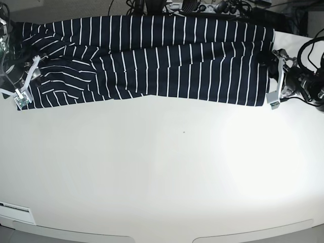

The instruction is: Fold the T-shirt properly

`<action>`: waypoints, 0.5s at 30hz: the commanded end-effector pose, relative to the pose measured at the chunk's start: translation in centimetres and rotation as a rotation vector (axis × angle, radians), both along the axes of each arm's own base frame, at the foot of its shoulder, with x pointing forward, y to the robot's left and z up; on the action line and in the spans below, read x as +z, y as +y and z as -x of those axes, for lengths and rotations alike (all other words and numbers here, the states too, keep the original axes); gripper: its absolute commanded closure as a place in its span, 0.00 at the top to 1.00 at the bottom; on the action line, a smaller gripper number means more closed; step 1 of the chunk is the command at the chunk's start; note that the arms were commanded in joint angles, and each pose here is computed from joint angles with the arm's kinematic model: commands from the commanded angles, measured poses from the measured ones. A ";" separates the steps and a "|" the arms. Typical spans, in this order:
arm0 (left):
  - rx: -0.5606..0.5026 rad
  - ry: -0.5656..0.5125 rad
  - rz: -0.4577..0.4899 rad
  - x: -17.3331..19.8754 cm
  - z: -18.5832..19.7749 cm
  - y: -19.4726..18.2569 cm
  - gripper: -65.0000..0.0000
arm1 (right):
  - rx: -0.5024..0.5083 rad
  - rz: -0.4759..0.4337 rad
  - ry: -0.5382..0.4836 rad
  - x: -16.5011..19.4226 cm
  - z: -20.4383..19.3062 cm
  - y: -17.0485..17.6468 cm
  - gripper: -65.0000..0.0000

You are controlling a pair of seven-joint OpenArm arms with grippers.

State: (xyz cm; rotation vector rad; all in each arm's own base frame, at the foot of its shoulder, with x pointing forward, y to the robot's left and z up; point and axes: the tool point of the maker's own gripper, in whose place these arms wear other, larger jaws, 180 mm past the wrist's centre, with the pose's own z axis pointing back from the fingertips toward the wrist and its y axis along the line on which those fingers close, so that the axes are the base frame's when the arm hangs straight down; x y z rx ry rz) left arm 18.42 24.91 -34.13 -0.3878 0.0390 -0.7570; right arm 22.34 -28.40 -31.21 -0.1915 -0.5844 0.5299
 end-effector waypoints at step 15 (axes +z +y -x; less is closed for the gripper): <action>0.225 -0.469 -0.042 9.7 -10.5 5.2 0.59 | 0.115 -0.314 -0.065 -0.7 1.4 9.2 0.00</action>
